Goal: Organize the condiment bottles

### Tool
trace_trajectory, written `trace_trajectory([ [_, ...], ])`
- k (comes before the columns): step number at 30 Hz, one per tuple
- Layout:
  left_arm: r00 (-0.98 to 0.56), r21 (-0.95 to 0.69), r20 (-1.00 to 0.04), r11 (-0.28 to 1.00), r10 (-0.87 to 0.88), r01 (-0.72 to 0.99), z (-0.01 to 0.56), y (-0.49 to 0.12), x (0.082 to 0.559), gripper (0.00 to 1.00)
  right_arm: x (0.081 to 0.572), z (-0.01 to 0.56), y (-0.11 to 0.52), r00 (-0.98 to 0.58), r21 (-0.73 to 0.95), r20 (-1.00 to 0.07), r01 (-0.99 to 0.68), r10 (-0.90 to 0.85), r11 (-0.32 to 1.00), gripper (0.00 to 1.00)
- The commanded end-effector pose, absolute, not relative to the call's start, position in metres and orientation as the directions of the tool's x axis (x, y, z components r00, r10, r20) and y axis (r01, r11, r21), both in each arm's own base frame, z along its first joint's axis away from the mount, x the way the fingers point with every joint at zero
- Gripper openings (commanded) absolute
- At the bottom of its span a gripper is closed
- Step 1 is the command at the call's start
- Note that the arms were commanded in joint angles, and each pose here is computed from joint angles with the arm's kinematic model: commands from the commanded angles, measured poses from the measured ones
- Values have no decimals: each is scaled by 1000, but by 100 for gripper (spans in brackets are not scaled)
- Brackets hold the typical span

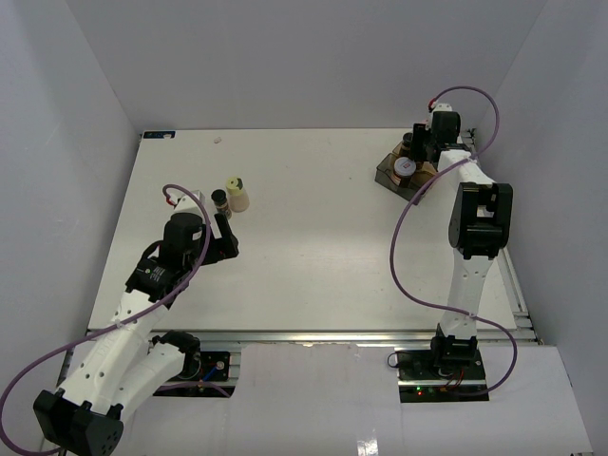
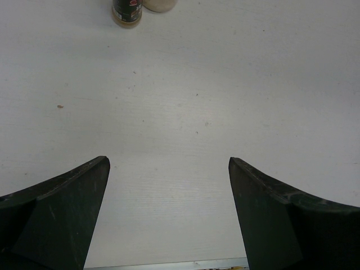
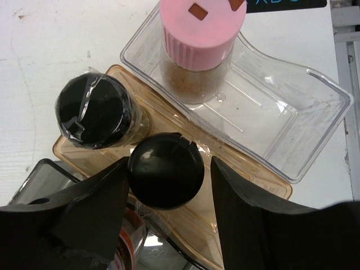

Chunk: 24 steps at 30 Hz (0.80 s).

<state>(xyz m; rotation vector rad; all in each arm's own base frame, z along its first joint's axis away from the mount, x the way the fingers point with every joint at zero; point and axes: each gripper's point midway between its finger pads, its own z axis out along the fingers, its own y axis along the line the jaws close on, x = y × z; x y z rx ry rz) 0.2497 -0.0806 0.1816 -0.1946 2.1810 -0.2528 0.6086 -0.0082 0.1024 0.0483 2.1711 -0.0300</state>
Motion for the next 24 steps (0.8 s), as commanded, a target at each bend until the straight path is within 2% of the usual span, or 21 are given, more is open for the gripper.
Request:
trace_trajectory([
  [1, -559, -254, -795, 966, -233, -41, 185, -80, 251, 98, 621, 137, -8, -510, -13, -860, 46, 12, 999, 69],
  [9, -551, -248, -797, 966, -249, -77, 192, -74, 251, 98, 601, 192, 1, -502, 22, -865, 9, 24, 1000, 69],
  [11, -548, -210, -797, 968, -253, -141, 193, -63, 256, 98, 588, 219, 7, -481, 50, -876, -9, 40, 999, 70],
  [17, -597, -158, -762, 966, -250, -202, 194, -65, 291, 98, 549, 258, 48, -436, 107, -899, -133, 39, 985, 70],
  [20, -612, -180, -744, 963, -267, -202, 200, -67, 321, 98, 530, 266, 58, -431, 107, -902, -175, 21, 979, 69],
  [24, -623, -240, -724, 955, -296, -174, 211, -72, 345, 96, 509, 283, 102, -392, 137, -920, -340, -7, 931, 69],
])
